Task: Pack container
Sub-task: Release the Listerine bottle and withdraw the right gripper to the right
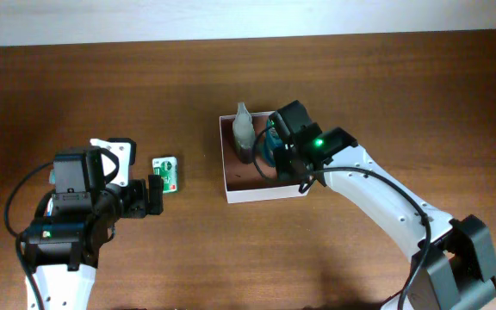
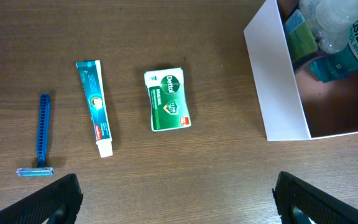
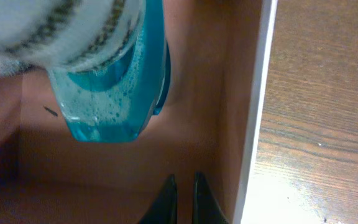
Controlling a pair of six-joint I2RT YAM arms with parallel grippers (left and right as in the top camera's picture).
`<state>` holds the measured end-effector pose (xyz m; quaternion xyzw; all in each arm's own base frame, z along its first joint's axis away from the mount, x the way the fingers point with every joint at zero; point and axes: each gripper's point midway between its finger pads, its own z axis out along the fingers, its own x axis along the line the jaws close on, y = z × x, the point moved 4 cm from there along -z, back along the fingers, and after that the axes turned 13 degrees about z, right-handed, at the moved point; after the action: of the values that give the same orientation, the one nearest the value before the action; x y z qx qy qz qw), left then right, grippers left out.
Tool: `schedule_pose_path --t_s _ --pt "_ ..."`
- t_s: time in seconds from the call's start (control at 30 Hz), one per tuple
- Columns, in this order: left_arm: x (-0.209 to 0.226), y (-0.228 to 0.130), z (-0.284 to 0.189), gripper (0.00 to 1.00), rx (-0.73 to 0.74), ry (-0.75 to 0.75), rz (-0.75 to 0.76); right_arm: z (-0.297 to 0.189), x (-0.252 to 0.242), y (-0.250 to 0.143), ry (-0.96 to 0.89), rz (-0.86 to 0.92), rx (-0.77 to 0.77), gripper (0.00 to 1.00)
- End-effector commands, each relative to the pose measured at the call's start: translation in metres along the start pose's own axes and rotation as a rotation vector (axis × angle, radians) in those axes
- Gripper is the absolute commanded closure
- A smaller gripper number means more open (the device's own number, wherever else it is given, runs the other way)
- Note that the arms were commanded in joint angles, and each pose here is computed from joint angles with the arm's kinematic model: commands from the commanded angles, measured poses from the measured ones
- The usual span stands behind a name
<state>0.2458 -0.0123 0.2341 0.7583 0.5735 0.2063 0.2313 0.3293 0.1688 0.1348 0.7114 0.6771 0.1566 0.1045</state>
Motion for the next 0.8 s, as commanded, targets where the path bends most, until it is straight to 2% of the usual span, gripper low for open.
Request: schedule_pose_path --t_s 0.0,0.17,0.37,0.77 --pt "0.001 0.007 -0.005 0.01 -0.023 -0.003 -0.010 0.005 0.003 -0.004 0.016 -0.057 0.002 0.96" --pt "0.001 0.007 -0.005 0.01 -0.023 -0.003 -0.010 0.006 0.008 0.005 0.044 -0.050 -0.042 0.96" --pt "0.001 0.007 -0.004 0.01 -0.020 -0.003 -0.011 0.005 0.018 0.002 0.083 -0.123 -0.039 0.96" --pt "0.001 0.005 0.006 0.01 0.016 -0.013 -0.016 0.005 0.023 0.004 0.095 -0.128 -0.055 0.96"
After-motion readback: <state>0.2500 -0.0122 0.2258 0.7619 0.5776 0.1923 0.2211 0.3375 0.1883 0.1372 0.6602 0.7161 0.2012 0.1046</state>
